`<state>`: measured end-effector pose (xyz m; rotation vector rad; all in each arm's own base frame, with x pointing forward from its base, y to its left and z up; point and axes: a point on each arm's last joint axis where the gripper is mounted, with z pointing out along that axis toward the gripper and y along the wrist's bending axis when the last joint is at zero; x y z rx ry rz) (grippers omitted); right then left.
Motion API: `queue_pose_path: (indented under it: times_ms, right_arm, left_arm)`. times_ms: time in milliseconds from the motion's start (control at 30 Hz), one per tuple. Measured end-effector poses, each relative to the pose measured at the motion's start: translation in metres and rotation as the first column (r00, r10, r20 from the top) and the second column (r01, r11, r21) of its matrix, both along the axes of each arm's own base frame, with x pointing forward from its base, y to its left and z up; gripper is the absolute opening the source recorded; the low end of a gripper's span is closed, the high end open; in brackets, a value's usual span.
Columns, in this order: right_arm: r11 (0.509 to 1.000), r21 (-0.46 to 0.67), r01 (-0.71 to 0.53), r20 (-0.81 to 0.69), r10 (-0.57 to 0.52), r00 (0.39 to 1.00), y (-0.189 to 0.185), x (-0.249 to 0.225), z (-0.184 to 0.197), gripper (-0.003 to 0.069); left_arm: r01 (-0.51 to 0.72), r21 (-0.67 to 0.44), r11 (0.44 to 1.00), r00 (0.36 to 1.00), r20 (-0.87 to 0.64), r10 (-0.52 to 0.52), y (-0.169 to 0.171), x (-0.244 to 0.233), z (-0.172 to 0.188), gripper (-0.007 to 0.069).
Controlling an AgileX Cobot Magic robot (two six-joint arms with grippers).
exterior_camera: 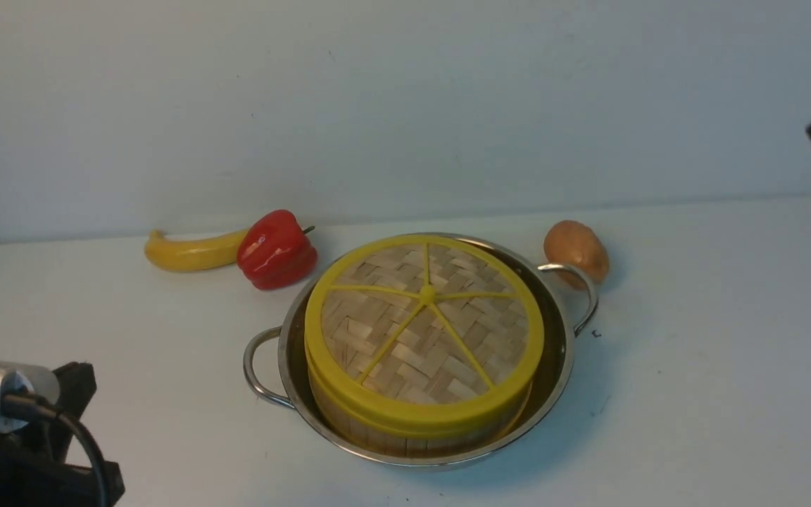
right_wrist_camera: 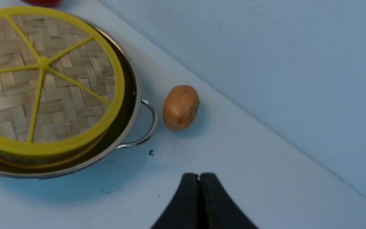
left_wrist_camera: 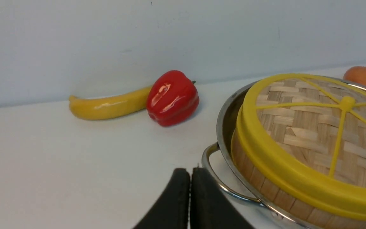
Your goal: Place the steamer in the pot on the white table, and put the lid on the steamer.
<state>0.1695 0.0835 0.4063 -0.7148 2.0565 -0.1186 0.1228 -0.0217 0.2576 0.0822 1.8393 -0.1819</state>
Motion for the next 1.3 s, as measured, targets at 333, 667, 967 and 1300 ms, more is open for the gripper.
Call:
queue_pose_path:
  times_ms: [333,667,967,1300]
  right_arm:
    - [0.993,0.076,0.091,0.035,-0.094,0.995,-0.033,-0.039,-0.112,-0.0003]
    - [0.979,0.155,0.136,0.064,-0.147,0.987,-0.036,-0.042,-0.122,0.0007]
    - [0.973,0.184,0.140,0.042,-0.150,0.988,-0.035,-0.043,-0.123,0.0027]
    - [0.973,0.194,0.127,0.051,-0.139,0.989,-0.034,-0.042,-0.122,0.0054]
  left_arm:
    - [-0.180,-0.079,0.981,0.981,0.055,0.184,0.021,-0.002,-0.002,-0.0001]
    - [-0.212,-0.105,0.972,0.975,0.049,0.218,0.024,-0.002,-0.002,0.0000]
    - [-0.210,-0.105,0.972,0.975,0.049,0.216,0.024,-0.002,-0.002,0.0020]
    - [-0.179,-0.038,0.983,0.970,0.158,0.182,0.022,-0.024,-0.003,0.0031]
